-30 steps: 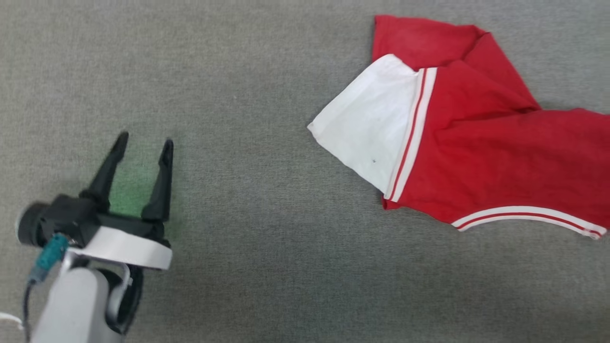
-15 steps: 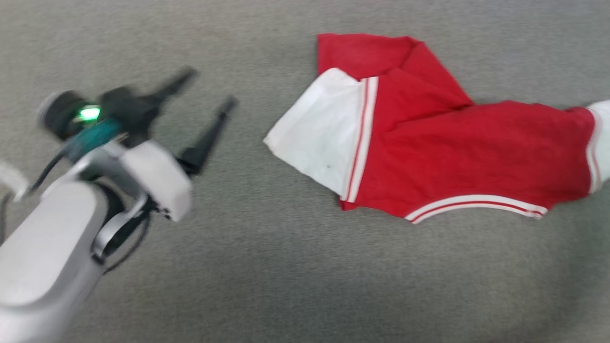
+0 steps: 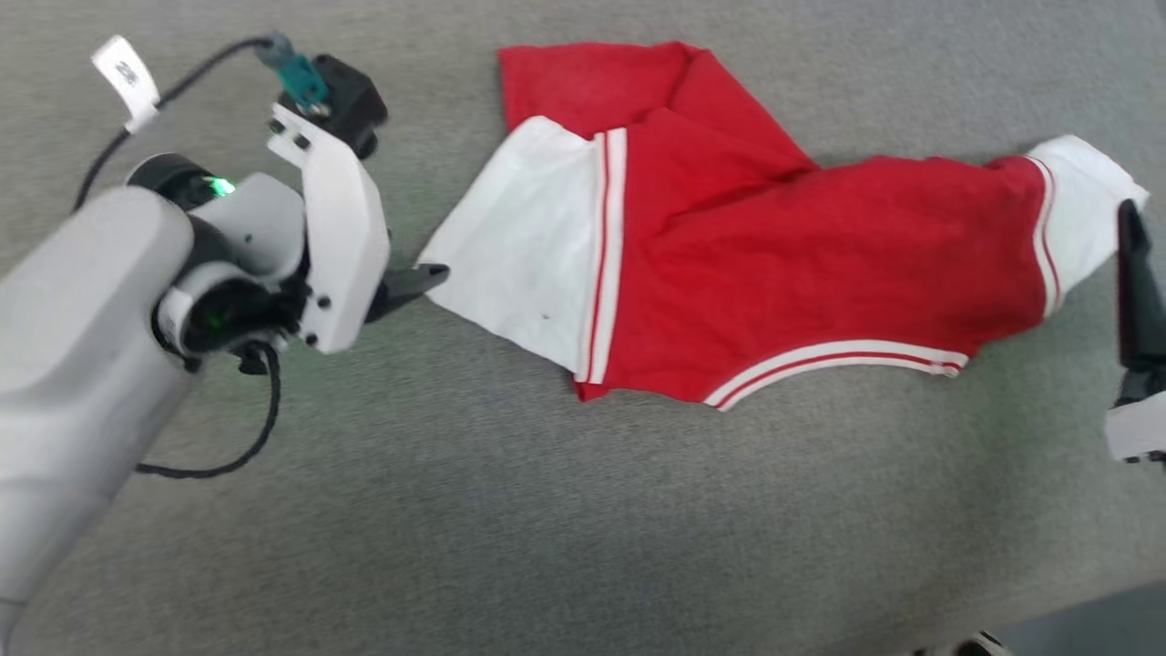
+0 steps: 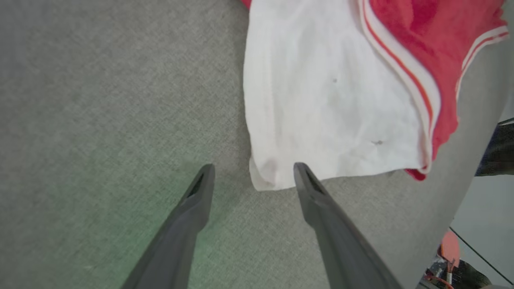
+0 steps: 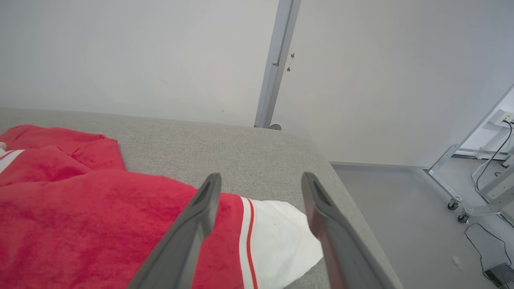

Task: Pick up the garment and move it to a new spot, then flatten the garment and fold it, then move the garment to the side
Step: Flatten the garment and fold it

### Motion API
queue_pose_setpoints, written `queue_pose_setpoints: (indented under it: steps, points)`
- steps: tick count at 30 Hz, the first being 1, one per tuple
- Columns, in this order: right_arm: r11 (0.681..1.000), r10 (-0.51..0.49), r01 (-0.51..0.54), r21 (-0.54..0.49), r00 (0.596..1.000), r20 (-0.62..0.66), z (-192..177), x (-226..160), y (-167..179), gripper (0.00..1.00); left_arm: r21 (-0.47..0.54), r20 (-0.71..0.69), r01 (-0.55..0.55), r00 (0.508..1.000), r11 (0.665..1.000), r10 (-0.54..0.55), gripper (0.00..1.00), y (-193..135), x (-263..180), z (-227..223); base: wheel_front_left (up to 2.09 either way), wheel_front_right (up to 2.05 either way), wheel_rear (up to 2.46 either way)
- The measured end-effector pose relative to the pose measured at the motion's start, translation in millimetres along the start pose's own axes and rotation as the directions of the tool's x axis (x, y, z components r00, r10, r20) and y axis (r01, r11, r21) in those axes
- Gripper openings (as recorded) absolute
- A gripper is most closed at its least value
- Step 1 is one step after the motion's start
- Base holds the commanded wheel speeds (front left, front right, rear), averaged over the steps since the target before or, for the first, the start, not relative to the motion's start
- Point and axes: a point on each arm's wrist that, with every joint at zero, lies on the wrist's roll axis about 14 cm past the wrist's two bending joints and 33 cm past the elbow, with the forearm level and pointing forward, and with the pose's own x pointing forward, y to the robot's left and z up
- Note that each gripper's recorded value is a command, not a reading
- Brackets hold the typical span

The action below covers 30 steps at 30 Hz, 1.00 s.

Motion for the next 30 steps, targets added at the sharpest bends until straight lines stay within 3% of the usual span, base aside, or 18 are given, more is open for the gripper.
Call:
queue_pose_setpoints:
  steps: [9,10,12,13,21,30]
  points:
    - [0.999,-0.032,0.032,-0.014,0.999,-0.03,-9.8,-6.8,-7.7,1.0,-0.171,-0.091,0.139,0.983,0.975,-0.157,1.0,-11.1,27.1,-4.8,0.0,0.0,0.0]
    - [0.999,-0.033,0.032,-0.016,0.999,-0.029,-9.6,-6.5,-8.0,1.0,-0.169,-0.095,0.145,0.982,0.975,-0.163,0.88,-13.5,27.9,-4.9,0.0,0.0,0.0]
    - [0.999,-0.031,0.03,-0.019,0.999,-0.027,-8.9,-5.8,-7.2,1.0,-0.166,-0.1,0.147,0.981,0.975,-0.164,0.05,-14.7,28.7,-6.1,0.0,0.0,0.0]
    - [0.999,-0.026,0.026,-0.021,0.999,-0.026,-8.1,-4.7,-5.7,1.0,-0.165,-0.103,0.147,0.981,0.975,-0.165,0.0,-15.6,29.1,-7.3,0.0,0.0,0.0]
    - [0.999,0.021,-0.021,-0.033,1.0,0.005,5.1,8.6,8.5,1.0,-0.209,-0.064,0.109,0.99,0.972,-0.125,0.0,-5.7,18.6,-12.7,0.0,0.0,0.0]
    - [0.993,0.12,-0.119,-0.016,0.992,0.034,17.8,22.2,42.5,1.0,-0.315,-0.024,-0.011,1.0,0.949,0.004,0.0,32.2,-45.0,-46.5,0.0,0.0,0.0]
